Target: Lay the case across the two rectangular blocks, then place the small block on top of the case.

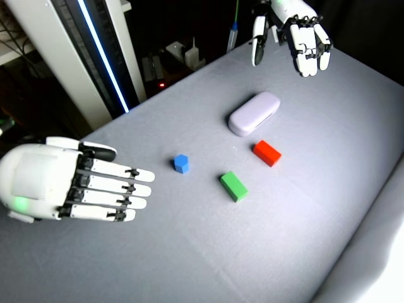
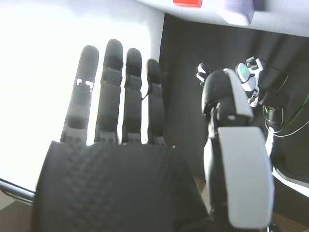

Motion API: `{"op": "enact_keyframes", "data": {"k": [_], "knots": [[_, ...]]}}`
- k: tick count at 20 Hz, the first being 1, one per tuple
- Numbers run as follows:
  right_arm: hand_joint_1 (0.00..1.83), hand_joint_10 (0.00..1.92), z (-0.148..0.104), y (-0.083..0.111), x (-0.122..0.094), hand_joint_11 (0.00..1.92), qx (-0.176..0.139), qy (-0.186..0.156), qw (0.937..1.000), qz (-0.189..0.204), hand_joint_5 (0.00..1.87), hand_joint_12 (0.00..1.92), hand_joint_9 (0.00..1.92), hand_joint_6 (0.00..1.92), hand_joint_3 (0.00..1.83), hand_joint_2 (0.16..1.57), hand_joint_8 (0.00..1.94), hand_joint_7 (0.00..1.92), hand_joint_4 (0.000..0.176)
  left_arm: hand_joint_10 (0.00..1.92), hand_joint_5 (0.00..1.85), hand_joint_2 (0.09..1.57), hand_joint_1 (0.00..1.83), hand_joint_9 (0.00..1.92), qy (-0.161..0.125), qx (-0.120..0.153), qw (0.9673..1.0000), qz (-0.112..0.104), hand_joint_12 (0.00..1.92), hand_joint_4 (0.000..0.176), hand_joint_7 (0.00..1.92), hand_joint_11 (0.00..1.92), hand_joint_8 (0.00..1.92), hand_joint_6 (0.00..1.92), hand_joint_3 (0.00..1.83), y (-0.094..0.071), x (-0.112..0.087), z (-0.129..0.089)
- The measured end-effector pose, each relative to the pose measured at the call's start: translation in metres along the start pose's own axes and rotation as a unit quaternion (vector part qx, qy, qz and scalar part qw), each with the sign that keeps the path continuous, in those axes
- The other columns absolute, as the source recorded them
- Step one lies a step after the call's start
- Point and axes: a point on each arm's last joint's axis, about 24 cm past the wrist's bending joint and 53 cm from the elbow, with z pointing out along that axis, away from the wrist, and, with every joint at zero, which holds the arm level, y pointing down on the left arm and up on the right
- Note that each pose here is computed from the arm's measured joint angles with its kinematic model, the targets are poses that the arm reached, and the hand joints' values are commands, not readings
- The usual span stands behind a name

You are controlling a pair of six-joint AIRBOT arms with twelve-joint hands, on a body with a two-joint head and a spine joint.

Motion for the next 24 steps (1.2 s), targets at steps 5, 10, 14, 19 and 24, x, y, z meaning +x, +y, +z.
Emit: {"op": "enact_keyframes", "data": {"k": [5,10,14,19,24], "knots": [[0.53,0.01,0.002,0.001,0.001,0.08,0.000,0.002,1.0000,-0.001,0.42,0.79,0.35,0.00,0.00,1.28,0.00,0.33,0.000,0.00,0.11,0.77,0.64,0.15,0.048,-0.008,0.9987,0.016,0.30,0.128,0.18,0.00,0.00,0.00,0.00,0.005,0.020,0.010],[0.56,0.00,0.002,0.001,0.001,0.04,-0.001,0.004,1.0000,0.002,0.41,0.77,0.30,0.00,0.00,1.29,0.00,0.30,0.000,0.01,0.15,0.75,0.70,0.17,0.096,-0.031,0.9932,0.058,0.27,0.170,0.23,0.00,0.01,0.00,0.00,0.018,0.044,0.027],[0.54,0.00,0.002,0.000,0.001,0.06,0.000,0.005,1.0000,0.004,0.42,0.76,0.31,0.00,0.00,1.29,0.00,0.32,0.000,0.01,0.20,0.75,0.73,0.30,0.130,-0.056,0.9876,0.068,0.48,0.135,0.31,0.00,0.00,0.00,0.00,0.036,0.063,0.034],[0.54,0.00,0.002,0.000,0.002,0.06,0.000,0.007,1.0000,0.004,0.42,0.76,0.31,0.00,0.00,1.30,0.00,0.31,0.000,0.02,0.33,0.77,0.89,0.48,0.158,-0.071,0.9807,0.092,0.83,0.072,0.46,0.00,0.00,0.00,0.00,0.047,0.078,0.039],[0.54,0.00,0.002,0.000,0.002,0.08,0.001,0.008,1.0000,0.004,0.42,0.76,0.33,0.00,0.00,1.29,0.00,0.32,0.000,0.02,0.52,0.81,0.90,0.68,0.169,-0.087,0.9780,0.087,1.24,0.000,0.66,0.16,0.01,0.00,0.00,0.058,0.088,0.042]]}}
